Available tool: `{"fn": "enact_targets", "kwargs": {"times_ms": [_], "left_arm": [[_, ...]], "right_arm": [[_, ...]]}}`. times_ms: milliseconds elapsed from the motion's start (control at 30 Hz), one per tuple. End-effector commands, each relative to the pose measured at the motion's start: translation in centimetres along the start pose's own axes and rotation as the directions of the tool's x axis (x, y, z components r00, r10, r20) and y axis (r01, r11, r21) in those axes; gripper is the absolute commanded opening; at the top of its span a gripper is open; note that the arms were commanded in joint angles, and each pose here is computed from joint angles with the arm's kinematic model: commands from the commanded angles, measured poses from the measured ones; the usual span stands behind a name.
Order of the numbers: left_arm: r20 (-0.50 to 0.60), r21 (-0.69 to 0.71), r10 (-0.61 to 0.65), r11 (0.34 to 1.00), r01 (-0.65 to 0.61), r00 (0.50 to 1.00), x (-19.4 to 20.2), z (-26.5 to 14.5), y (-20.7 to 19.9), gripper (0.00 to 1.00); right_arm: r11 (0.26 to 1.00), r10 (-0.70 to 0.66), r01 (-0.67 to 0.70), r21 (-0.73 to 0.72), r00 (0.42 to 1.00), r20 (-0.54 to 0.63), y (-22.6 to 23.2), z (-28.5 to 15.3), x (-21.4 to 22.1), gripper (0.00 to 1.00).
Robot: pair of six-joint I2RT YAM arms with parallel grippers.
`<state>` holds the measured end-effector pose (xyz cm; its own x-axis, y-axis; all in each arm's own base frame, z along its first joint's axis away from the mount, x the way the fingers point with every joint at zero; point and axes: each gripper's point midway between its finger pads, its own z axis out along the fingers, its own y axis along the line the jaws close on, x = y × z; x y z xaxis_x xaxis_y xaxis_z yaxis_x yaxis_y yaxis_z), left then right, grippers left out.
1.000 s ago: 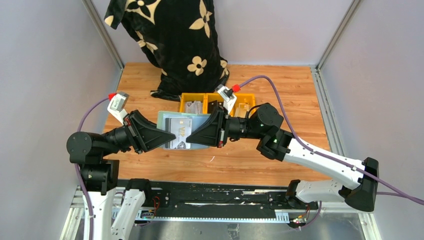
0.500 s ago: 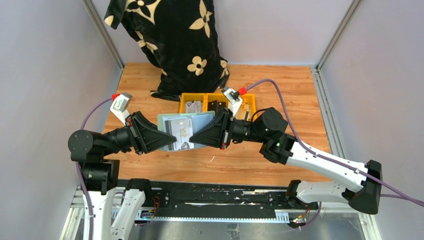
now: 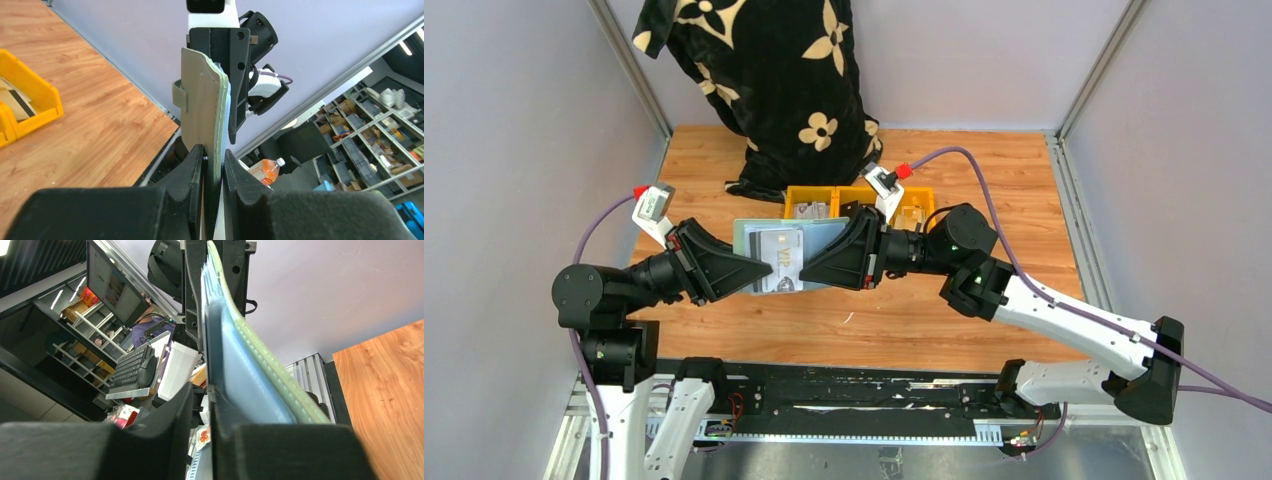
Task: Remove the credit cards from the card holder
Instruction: Remove the credit card from the card holder.
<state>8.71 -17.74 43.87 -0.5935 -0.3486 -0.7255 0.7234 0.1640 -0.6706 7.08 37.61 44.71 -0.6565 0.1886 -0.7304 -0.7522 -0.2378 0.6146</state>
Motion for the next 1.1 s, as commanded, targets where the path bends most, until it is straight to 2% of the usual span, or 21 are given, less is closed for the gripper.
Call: {"fn": "enact_targets", "kwargs": {"times_ms": [0,67,133,233,300,467,667,700,733,800,967,1067], "left_arm": [[-0.002,0.003,0.031,1.0,-0.031,1.0,0.0,-0.1,-0.5,0.0],[-0.002,0.003,0.033,0.999,-0.033,0.999,0.0,-0.1,-0.5,0.0],[0.001,0.0,0.035,0.999,-0.035,0.999,0.0,-0.1,-0.4,0.0],[0.005,-0.005,0.03,1.0,-0.03,1.0,0.1,-0.1,-0.1,0.0],[0.007,-0.006,0.032,0.999,-0.032,0.999,0.1,-0.1,-0.1,0.0],[0.008,-0.007,0.039,0.999,-0.039,0.999,0.1,-0.2,-0.2,0.0],[0.0,-0.015,0.029,0.999,-0.029,1.0,0.5,-0.3,0.2,0.0],[0.0,-0.018,0.022,1.0,-0.022,1.0,0.6,-0.3,0.4,0.02],[0.003,-0.021,0.013,1.0,-0.012,1.0,0.7,-0.3,0.6,0.12],[0.008,-0.024,-0.015,1.0,0.015,1.0,0.7,-0.2,1.0,0.39],[0.005,-0.021,-0.067,0.998,0.067,0.998,0.6,0.0,1.3,0.54],[0.002,-0.016,-0.077,0.997,0.077,0.997,0.5,0.0,1.2,0.57]], "right_arm": [[0.996,-0.034,0.036,-0.083,0.999,0.027,2.5,0.8,-1.9,0.18],[0.996,-0.03,0.033,-0.082,0.999,0.027,2.4,0.8,-1.8,0.12],[0.996,-0.031,0.033,-0.078,0.999,0.034,2.4,0.7,-2.0,0.13],[0.997,-0.031,0.034,-0.068,0.998,0.046,2.4,0.9,-2.4,0.34],[0.999,-0.026,0.027,-0.031,0.999,0.047,1.7,1.2,-2.6,0.38],[0.999,-0.011,0.009,0.036,0.997,0.072,0.1,2.0,-3.2,0.25],[1.0,-0.016,0.015,0.022,0.998,0.063,0.3,2.3,-3.3,0.01],[1.0,-0.018,0.017,0.025,0.998,0.061,0.2,2.3,-3.2,0.0],[1.0,-0.02,0.019,0.025,0.998,0.057,0.2,2.3,-3.1,0.0],[1.0,-0.022,0.021,0.02,0.999,0.038,0.2,2.4,-2.7,0.0],[1.0,-0.021,0.021,-0.006,1.0,-0.01,0.3,2.8,-1.6,0.0],[1.0,-0.016,0.016,-0.011,0.999,-0.035,0.1,3.1,-1.1,0.0]]}}
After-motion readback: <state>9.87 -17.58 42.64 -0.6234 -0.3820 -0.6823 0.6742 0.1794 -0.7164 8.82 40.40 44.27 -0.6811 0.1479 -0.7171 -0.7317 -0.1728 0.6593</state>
